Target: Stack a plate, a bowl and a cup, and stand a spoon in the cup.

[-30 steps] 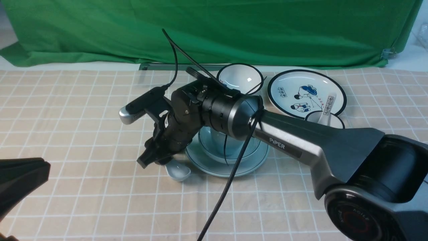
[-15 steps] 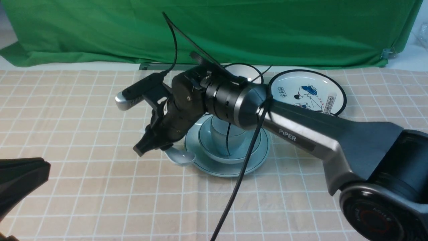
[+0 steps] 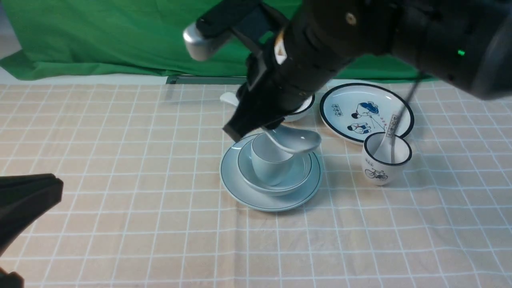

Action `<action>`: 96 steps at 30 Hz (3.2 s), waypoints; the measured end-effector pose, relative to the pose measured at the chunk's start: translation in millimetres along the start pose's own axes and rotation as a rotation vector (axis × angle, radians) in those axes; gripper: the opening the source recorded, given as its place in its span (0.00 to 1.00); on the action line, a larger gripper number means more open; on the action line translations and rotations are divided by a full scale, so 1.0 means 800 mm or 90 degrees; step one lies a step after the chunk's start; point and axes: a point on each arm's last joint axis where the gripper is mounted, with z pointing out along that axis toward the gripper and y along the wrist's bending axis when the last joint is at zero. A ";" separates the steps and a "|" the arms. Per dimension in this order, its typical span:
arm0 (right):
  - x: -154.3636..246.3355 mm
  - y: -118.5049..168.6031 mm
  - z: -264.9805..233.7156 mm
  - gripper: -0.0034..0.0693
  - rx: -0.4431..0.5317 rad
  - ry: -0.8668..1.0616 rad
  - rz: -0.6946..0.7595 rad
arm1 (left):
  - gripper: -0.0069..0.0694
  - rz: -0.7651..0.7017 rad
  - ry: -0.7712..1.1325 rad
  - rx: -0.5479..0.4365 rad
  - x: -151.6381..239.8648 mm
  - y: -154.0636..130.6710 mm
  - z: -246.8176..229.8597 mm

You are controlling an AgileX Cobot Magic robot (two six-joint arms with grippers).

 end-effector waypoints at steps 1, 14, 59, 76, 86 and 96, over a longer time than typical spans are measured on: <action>0.002 -0.001 0.000 0.30 0.001 -0.008 0.001 | 0.09 0.000 -0.001 0.001 0.000 0.000 0.000; 0.086 -0.063 0.091 0.30 0.028 -0.495 0.214 | 0.09 0.000 -0.035 0.006 -0.006 -0.001 0.000; 0.069 -0.045 0.062 0.46 0.019 -0.390 0.145 | 0.09 -0.008 -0.086 0.025 -0.015 -0.004 -0.002; 0.216 0.005 -0.131 0.08 0.049 -0.055 0.166 | 0.09 -0.039 -0.291 0.085 0.093 -0.019 0.007; 0.233 0.007 -0.144 0.10 0.045 -0.081 0.180 | 0.09 -0.033 -0.243 0.085 0.121 -0.022 0.023; 0.271 -0.018 -0.159 0.07 0.099 -0.138 0.210 | 0.09 -0.029 -0.210 0.086 0.141 -0.024 0.032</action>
